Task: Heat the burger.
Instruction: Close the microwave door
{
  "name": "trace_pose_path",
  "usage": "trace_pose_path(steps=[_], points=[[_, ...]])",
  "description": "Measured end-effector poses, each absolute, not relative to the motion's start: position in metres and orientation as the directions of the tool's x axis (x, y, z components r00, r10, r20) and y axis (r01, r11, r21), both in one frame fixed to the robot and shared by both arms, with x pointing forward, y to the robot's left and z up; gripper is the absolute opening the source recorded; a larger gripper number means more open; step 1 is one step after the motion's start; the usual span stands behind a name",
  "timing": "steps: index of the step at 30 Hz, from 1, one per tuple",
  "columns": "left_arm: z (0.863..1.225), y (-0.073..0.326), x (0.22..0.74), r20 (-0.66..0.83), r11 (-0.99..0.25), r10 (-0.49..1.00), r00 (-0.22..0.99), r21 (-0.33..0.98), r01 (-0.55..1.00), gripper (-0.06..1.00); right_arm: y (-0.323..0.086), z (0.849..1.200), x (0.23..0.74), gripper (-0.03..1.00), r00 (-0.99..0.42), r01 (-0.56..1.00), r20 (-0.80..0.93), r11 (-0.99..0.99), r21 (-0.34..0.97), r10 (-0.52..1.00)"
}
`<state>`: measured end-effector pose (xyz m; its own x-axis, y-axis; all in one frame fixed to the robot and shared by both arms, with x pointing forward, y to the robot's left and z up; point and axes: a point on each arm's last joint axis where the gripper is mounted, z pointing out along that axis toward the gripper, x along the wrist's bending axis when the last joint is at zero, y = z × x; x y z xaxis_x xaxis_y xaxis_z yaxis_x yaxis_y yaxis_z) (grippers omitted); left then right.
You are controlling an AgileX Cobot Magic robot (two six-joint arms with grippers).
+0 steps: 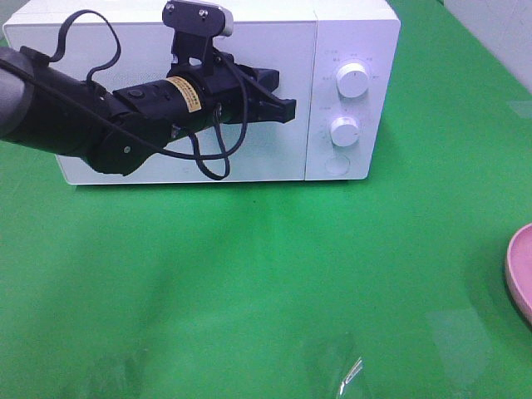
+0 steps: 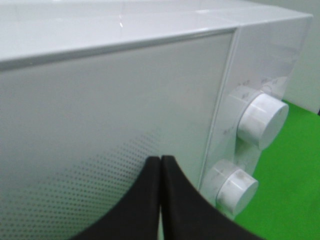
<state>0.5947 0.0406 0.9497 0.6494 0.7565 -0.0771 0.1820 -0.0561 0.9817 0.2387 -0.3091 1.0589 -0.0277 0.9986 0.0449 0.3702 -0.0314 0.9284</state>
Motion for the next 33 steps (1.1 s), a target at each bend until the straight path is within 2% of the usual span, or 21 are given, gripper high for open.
trace_pose_path(steps=[6,14,16,17,18,19,20,21,22,23,24,27,29,33], points=[[0.95,0.039,0.593,-0.069,-0.066,0.759,0.647,0.981,0.183,0.0,-0.309,1.059,0.239,0.76,-0.027,0.37,0.044,-0.031,0.929,0.999],[0.956,0.038,0.579,-0.118,-0.11,0.787,0.605,0.939,0.325,0.01,-0.309,1.059,0.239,0.76,-0.027,0.37,0.044,-0.031,0.929,0.999],[0.956,0.039,0.574,-0.117,-0.128,0.788,0.605,0.93,0.346,0.05,-0.309,1.059,0.239,0.76,-0.027,0.37,0.044,-0.031,0.929,0.999],[0.957,0.039,0.565,-0.113,-0.158,0.783,0.611,0.915,0.372,0.18,-0.309,1.059,0.239,0.76,-0.027,0.37,0.044,-0.031,0.929,0.999],[0.958,0.038,0.555,-0.11,-0.184,0.778,0.619,0.901,0.393,0.41,-0.309,1.059,0.239,0.76,-0.027,0.37,0.044,-0.031,0.929,0.999],[0.958,0.038,0.555,-0.11,-0.184,0.778,0.619,0.901,0.393,0.41,-0.309,1.059,0.239,0.76,-0.027,0.37,0.044,-0.031,0.929,0.999],[0.962,0.038,0.546,-0.108,-0.203,0.772,0.626,0.891,0.405,0.65,-0.309,1.059,0.239,0.76,-0.027,0.37,0.044,-0.031,0.929,0.999],[0.962,0.038,0.546,-0.108,-0.203,0.772,0.626,0.891,0.405,0.65,-0.309,1.059,0.239,0.76,-0.027,0.37,0.044,-0.031,0.929,0.999],[0.968,0.038,0.539,-0.106,-0.223,0.77,0.629,0.879,0.421,0.85,-0.309,1.059,0.239,0.76,-0.027,0.37,0.044,-0.031,0.929,0.999],[0.968,0.038,0.539,-0.106,-0.223,0.77,0.629,0.879,0.421,0.85,-0.309,1.059,0.239,0.76,-0.027,0.37,0.044,-0.031,0.929,0.999],[0.974,0.039,0.533,-0.103,-0.247,0.77,0.63,0.862,0.443,0.94,-0.309,1.059,0.239,0.76,-0.027,0.37,0.044,-0.031,0.929,0.999],[0.977,0.041,0.531,-0.101,-0.257,0.772,0.627,0.854,0.453,0.96,-0.309,1.059,0.239,0.76,-0.027,0.37,0.044,-0.031,0.929,0.999],[0.983,0.05,0.52,-0.083,-0.331,0.787,0.611,0.779,0.532,0.99,-0.309,1.059,0.239,0.76,-0.027,0.37,0.044,-0.031,0.929,0.999],[0.992,0.062,0.509,-0.062,-0.393,0.804,0.591,0.691,0.606,0.99,-0.309,1.059,0.239,0.76,-0.027,0.37,0.044,-0.031,0.929,0.999]])
